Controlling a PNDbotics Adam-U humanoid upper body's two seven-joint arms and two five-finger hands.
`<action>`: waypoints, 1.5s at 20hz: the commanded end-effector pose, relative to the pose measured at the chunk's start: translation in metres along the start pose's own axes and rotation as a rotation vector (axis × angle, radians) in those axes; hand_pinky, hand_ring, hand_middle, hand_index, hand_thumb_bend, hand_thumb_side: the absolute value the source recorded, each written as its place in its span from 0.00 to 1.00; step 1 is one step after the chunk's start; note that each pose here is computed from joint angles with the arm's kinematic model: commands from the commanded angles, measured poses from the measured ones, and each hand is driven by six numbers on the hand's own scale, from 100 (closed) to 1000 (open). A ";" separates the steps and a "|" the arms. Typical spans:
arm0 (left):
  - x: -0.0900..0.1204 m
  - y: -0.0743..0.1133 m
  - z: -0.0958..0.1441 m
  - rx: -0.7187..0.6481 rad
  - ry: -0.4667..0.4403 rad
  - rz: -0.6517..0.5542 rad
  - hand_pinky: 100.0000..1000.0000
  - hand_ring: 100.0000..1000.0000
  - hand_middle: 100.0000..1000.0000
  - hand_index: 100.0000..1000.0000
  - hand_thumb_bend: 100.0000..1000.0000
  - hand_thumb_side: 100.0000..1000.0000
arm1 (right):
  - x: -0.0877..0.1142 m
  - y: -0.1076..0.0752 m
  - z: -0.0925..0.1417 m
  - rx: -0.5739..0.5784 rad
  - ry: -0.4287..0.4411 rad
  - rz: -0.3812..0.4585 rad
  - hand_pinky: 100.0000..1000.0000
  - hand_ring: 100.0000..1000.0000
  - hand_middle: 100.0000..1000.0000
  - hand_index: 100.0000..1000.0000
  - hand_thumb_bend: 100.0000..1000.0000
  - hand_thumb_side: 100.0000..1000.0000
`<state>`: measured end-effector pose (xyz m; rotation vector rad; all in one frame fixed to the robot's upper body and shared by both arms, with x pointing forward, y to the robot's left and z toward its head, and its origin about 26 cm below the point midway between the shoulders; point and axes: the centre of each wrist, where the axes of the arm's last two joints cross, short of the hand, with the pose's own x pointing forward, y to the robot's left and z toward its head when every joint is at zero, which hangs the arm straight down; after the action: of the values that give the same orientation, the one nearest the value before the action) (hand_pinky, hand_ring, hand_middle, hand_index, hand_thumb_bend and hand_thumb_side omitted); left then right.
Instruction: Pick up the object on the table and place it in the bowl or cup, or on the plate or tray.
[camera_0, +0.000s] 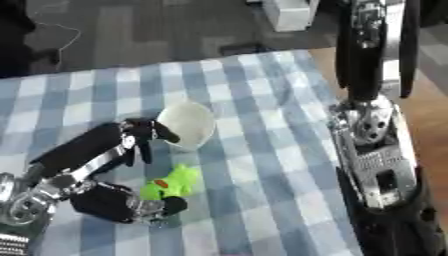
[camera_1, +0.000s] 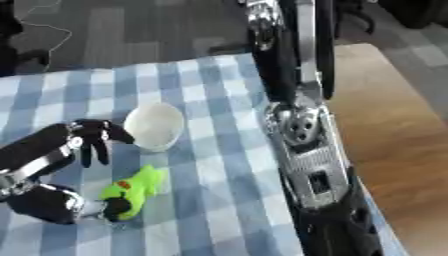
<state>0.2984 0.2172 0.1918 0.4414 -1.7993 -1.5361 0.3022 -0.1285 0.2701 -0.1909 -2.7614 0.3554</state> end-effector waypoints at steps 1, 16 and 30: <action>0.005 0.006 0.000 -0.004 -0.034 -0.004 0.33 0.50 0.74 0.85 0.53 0.75 | 0.005 -0.002 -0.005 -0.007 -0.029 0.001 0.50 0.40 0.54 0.62 0.00 0.91; 0.004 0.002 0.001 -0.068 -0.015 0.014 0.34 0.51 0.74 0.86 0.53 0.74 | 0.005 -0.002 -0.005 -0.007 -0.033 0.000 0.50 0.40 0.54 0.61 0.00 0.91; 0.006 -0.006 0.001 -0.102 -0.007 0.006 0.37 0.52 0.75 0.86 0.55 0.76 | 0.006 -0.001 -0.006 -0.009 -0.038 -0.003 0.50 0.40 0.54 0.61 0.00 0.91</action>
<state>0.2955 0.2126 0.1826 0.3508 -1.7042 -1.5968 0.3022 -0.1284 0.2704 -0.1880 -2.7659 0.3604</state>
